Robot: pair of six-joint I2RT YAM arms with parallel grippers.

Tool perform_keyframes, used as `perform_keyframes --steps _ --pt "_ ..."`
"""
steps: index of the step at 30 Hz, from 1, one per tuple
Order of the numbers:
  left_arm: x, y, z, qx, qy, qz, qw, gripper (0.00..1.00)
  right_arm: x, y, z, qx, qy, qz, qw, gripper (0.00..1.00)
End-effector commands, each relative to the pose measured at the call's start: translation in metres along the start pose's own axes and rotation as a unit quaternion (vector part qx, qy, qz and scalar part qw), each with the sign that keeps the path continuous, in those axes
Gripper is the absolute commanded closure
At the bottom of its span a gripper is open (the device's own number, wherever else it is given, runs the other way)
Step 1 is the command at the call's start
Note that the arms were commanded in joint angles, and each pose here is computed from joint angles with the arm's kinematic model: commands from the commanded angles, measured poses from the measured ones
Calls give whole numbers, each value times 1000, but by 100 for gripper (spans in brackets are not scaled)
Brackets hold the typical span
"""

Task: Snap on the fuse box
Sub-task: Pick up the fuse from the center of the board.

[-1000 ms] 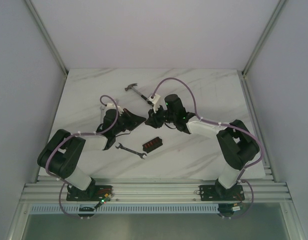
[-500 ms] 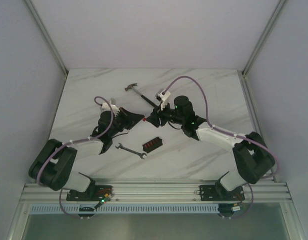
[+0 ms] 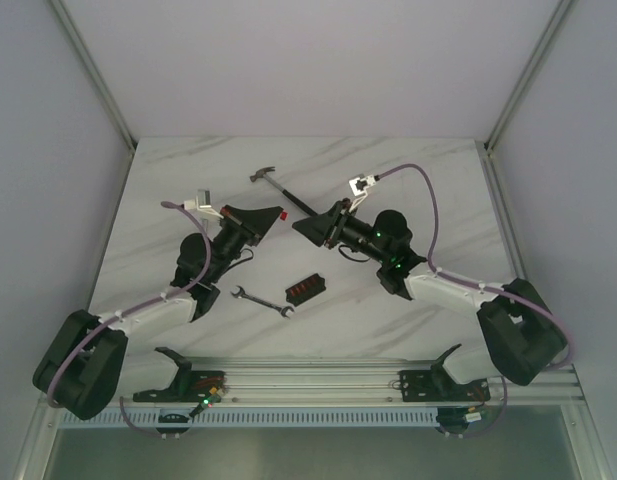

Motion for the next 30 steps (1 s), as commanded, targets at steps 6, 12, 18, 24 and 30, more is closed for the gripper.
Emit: perform_keyframes --steps 6,12,18,24,30 --pt "-3 -32 3 -83 -9 38 996 100 34 22 -7 82 -81 -64 991 65" --pt "-9 -40 3 -99 1 42 994 100 37 23 -11 96 -84 -71 989 67" --pt "-13 -40 2 -100 7 45 994 100 43 27 -9 115 -93 -66 987 70" --pt "-16 -40 0 -105 14 51 993 100 44 27 -9 126 -95 -77 984 74" --pt "-18 -40 0 -106 19 56 993 100 45 26 -8 131 -101 -83 983 78"
Point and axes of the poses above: each gripper's point midway between its finger pads, its own z axis back along the fingers, its own y axis along the line the jaws close on, x = y × z, the point moved 6 cm from there along z, back along the fingers, and after that the axes turned 11 degrees about z, right-handed, at the moved point
